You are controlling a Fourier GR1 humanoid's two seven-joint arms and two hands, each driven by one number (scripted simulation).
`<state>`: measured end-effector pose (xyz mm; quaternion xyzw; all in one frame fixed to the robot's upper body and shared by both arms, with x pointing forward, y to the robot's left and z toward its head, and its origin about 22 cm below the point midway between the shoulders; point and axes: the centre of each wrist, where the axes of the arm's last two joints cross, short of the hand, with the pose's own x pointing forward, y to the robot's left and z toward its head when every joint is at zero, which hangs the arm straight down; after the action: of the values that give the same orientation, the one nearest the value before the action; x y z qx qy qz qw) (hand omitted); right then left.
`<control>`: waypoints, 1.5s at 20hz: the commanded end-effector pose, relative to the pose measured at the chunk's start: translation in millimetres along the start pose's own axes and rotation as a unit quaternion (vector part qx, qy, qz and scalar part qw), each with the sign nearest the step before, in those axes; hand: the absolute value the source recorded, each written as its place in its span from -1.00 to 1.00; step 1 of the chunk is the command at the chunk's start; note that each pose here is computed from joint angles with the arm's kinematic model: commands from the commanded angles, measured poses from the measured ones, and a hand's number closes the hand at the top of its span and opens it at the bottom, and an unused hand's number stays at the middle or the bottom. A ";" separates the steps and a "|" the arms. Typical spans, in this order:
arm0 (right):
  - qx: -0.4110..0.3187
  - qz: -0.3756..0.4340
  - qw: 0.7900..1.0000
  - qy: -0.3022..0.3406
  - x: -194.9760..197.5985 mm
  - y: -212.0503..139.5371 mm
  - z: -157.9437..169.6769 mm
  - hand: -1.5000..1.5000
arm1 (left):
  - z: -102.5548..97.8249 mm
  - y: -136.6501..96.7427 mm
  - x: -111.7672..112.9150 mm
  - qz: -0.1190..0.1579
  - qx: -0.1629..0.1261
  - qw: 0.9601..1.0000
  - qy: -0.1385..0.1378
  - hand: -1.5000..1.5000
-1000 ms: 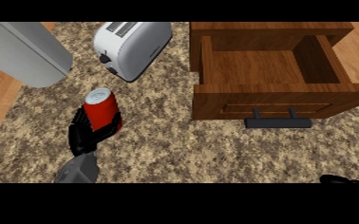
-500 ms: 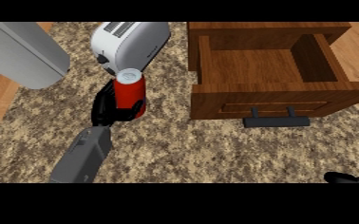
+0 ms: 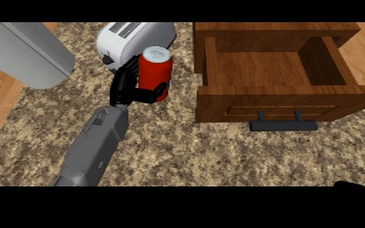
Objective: Pick up the can, place it into the drawer and close the drawer
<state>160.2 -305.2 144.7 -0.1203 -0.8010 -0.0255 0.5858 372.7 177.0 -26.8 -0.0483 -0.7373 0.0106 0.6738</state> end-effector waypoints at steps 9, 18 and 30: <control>-0.010 0.006 1.000 -0.001 7.0 -2.1 -10.2 -1.00 | -40.4 -76.9 133.7 0.000 -0.065 0.998 -0.013 1.00; -0.012 -0.003 1.000 -0.005 13.9 -5.0 -7.6 -1.00 | -59.4 -136.3 197.8 -0.034 -0.069 0.996 -0.034 1.00; 0.011 0.007 1.000 -0.023 12.8 4.7 -20.6 -1.00 | -82.3 -191.9 245.6 -0.066 -0.068 0.995 -0.018 1.00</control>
<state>173.4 -298.0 159.9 -0.1213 -0.8092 -0.0231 0.5744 420.2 17.1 232.4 -0.0548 -0.7516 -0.0794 0.6526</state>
